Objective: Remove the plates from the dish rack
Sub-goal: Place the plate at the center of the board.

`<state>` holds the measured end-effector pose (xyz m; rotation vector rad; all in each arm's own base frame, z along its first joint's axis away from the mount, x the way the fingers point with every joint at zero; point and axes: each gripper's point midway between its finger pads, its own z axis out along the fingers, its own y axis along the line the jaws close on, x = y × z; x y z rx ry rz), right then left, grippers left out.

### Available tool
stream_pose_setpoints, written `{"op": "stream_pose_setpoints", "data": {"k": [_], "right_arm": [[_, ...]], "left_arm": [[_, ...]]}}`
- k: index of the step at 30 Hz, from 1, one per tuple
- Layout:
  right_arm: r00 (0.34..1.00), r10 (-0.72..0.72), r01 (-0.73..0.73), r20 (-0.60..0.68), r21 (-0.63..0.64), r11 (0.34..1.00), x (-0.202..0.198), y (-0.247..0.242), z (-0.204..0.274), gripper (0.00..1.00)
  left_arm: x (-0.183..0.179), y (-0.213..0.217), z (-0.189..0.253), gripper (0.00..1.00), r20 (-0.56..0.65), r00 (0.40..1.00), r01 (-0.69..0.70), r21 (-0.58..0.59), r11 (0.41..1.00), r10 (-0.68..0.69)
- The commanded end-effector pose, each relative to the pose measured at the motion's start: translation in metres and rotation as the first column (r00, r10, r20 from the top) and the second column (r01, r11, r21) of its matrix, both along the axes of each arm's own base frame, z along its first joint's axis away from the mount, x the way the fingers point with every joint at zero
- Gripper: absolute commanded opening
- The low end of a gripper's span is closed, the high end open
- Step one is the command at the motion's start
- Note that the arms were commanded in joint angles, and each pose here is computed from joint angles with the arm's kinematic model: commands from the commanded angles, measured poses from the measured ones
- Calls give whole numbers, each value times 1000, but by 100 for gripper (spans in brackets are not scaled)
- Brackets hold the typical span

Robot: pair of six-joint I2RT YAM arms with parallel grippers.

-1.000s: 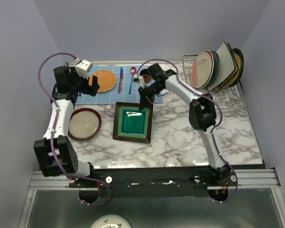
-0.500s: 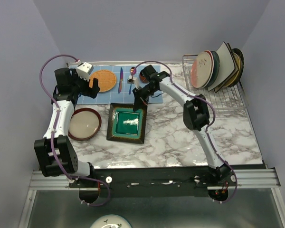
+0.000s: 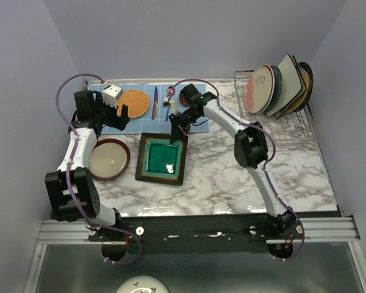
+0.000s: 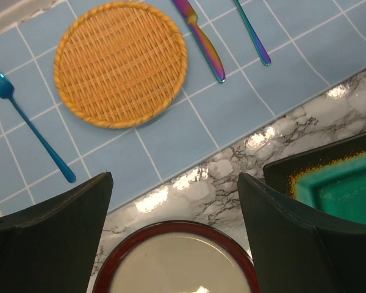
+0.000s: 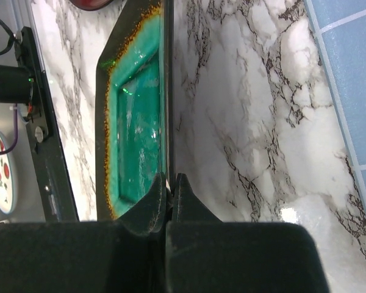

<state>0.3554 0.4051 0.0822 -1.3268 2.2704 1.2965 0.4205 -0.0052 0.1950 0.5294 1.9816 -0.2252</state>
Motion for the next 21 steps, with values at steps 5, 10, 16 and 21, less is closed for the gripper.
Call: {"op": "stream_pose_setpoints", "data": {"k": [5,10,16,21], "right_arm": [[983,-56,94,175,-216,972,29,-12,-54,1],[981,-66,115,184,-268,956,32,-20,-68,4],[977,-78,135,201,-291,947,36,-24,-68,9],[975,-85,146,206,-302,942,36,-26,-68,16]], "left_arm": [[-16,-9,-40,92,-99,990,99,30,995,-96],[-21,-11,-41,92,-100,989,109,35,993,-105],[-25,-13,-41,92,-98,989,114,32,993,-110],[-28,-13,-36,92,-88,990,115,37,993,-111]]}}
